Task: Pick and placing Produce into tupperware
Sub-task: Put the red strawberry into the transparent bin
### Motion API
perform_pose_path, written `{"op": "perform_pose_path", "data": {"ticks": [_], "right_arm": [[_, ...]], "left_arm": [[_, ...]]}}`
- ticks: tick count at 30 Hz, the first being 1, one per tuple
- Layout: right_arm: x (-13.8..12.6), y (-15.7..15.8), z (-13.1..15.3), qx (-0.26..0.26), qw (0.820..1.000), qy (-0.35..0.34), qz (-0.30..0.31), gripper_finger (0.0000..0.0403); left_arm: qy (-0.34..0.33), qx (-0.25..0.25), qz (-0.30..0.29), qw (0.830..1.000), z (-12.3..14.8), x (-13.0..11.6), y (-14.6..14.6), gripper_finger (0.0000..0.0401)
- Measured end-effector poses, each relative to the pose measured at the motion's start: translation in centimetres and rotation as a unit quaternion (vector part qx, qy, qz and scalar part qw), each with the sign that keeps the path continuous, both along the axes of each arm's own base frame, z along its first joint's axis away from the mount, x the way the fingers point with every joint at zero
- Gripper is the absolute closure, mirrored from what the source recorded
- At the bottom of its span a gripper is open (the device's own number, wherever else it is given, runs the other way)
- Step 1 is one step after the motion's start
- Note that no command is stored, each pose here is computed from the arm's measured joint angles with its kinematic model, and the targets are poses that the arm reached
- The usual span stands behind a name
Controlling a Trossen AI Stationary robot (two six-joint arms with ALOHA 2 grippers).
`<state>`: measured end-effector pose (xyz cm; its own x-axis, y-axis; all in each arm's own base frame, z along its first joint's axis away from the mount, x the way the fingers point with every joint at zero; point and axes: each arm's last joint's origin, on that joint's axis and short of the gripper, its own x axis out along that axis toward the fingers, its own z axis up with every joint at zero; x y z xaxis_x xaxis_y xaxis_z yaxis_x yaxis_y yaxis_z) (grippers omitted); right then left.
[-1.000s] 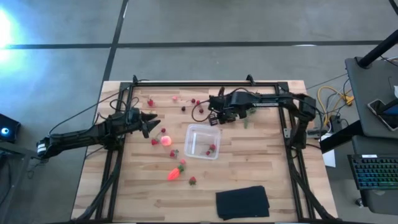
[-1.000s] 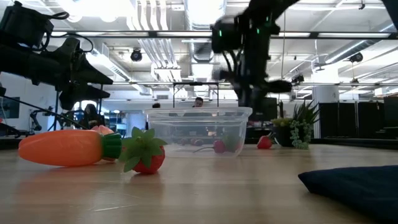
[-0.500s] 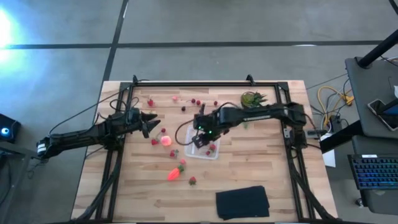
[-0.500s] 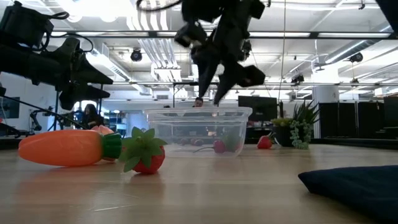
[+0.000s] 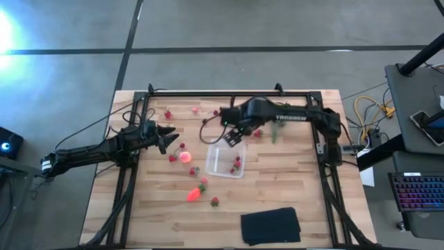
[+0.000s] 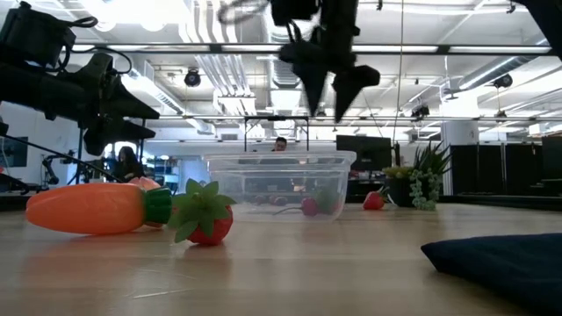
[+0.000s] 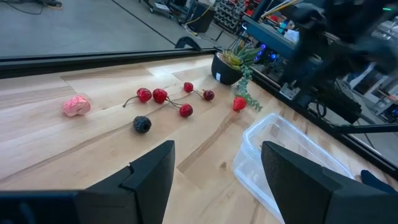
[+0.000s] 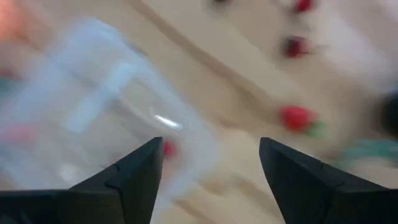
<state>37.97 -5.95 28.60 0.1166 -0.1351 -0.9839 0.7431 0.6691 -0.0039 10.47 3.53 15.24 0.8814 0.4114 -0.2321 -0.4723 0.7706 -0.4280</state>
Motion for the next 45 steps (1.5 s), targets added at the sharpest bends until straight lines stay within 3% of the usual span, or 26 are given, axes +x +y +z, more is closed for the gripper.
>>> {"op": "perform_pose_path", "data": {"ticks": [5, 15, 26, 32, 38, 45], "right_arm": [[-1.7, -2.0, -0.4, 0.007, 0.996, 0.071, 0.048, 0.0161], [-1.9, -4.2, -0.6, -0.013, 0.989, 0.069, 0.128, 0.0175], [-4.8, -9.4, -3.5, 0.019, 0.985, 0.122, 0.121, 0.0175], [-6.3, -9.3, -6.7, 0.075, 0.965, 0.162, 0.19, 0.0175], [-6.8, -9.1, -9.8, 0.074, 0.953, 0.157, 0.248, 0.0175], [-6.6, -9.0, -9.7, 0.063, 0.941, 0.128, 0.308, 0.0169]], "left_arm": [[0.0, 0.0, 0.0, 1.0, 0.0, 0.0, 0.0, 0.0175], [-0.001, 0.0, 0.0, 1.0, 0.0, 0.0, 0.0, 0.0175], [-0.001, 0.0, 0.0, 1.0, 0.0, 0.0, 0.0, 0.0175], [0.0, 0.0, 0.0, 1.0, 0.0, 0.0, 0.0, 0.0175], [0.0, 0.0, 0.0, 1.0, 0.0, 0.0, 0.0, 0.0175], [-0.001, 0.0, 0.0, 1.0, 0.0, 0.0, 0.0, 0.0175]]}}
